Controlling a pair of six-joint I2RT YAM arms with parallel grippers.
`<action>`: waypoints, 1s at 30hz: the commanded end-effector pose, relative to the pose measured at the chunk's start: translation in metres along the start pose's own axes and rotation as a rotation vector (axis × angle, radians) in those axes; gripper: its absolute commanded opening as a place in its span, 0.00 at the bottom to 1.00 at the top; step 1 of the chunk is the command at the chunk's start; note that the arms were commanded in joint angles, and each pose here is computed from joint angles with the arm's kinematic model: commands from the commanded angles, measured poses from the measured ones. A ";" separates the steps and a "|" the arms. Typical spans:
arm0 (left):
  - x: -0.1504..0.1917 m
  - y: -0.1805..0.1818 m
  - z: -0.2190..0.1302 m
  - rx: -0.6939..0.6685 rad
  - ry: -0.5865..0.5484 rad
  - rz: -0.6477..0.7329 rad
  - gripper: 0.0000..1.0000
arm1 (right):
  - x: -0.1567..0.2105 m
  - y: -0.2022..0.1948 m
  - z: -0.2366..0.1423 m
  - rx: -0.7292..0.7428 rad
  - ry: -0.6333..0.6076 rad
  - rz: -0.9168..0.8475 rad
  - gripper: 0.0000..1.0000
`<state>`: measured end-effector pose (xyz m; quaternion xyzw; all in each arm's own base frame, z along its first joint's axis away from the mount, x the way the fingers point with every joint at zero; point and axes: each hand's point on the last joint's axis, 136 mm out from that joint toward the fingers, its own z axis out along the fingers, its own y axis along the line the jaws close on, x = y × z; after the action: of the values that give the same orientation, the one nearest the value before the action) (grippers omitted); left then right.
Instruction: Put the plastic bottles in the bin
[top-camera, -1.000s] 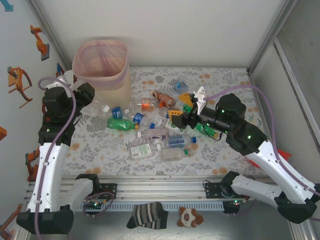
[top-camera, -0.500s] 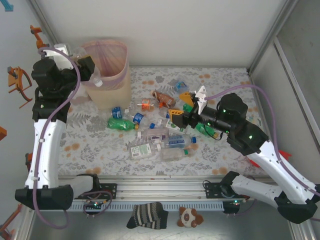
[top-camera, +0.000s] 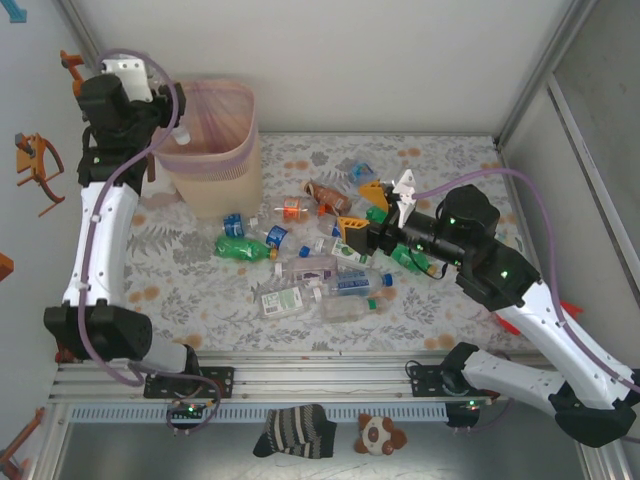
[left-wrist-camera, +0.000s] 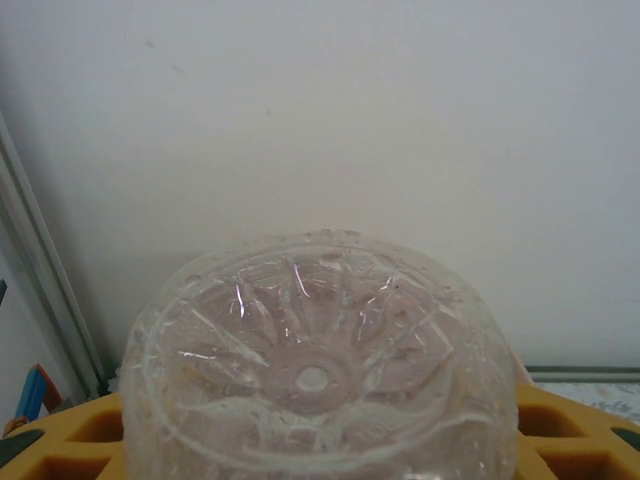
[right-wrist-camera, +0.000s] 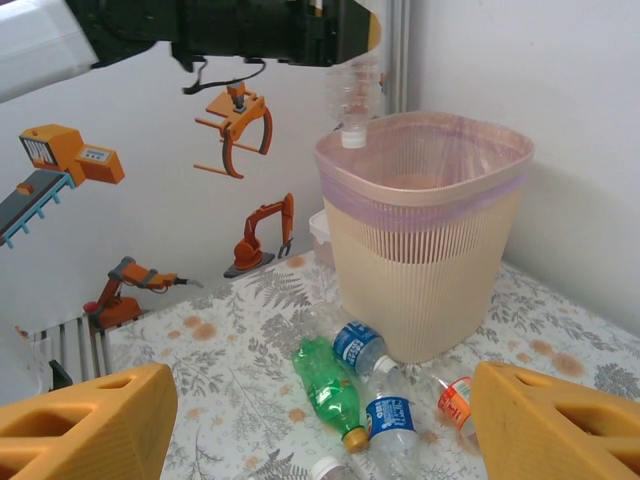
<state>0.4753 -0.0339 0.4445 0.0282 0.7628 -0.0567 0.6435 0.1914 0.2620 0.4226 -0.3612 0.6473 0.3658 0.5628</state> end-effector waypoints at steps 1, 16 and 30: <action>-0.012 0.007 0.017 -0.021 -0.032 0.046 0.17 | -0.019 0.008 -0.011 -0.018 -0.050 -0.020 0.76; 0.089 0.026 0.092 -0.085 0.211 0.097 0.11 | -0.017 0.005 -0.013 0.002 -0.046 -0.027 0.76; 0.214 0.020 0.120 -0.103 0.516 0.106 0.07 | -0.017 0.006 -0.007 -0.010 -0.028 -0.046 0.76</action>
<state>0.5605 -0.0377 0.2451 0.0533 0.8780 0.0213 0.4753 0.1882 0.2577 0.4277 -0.3670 0.6430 0.3582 0.5689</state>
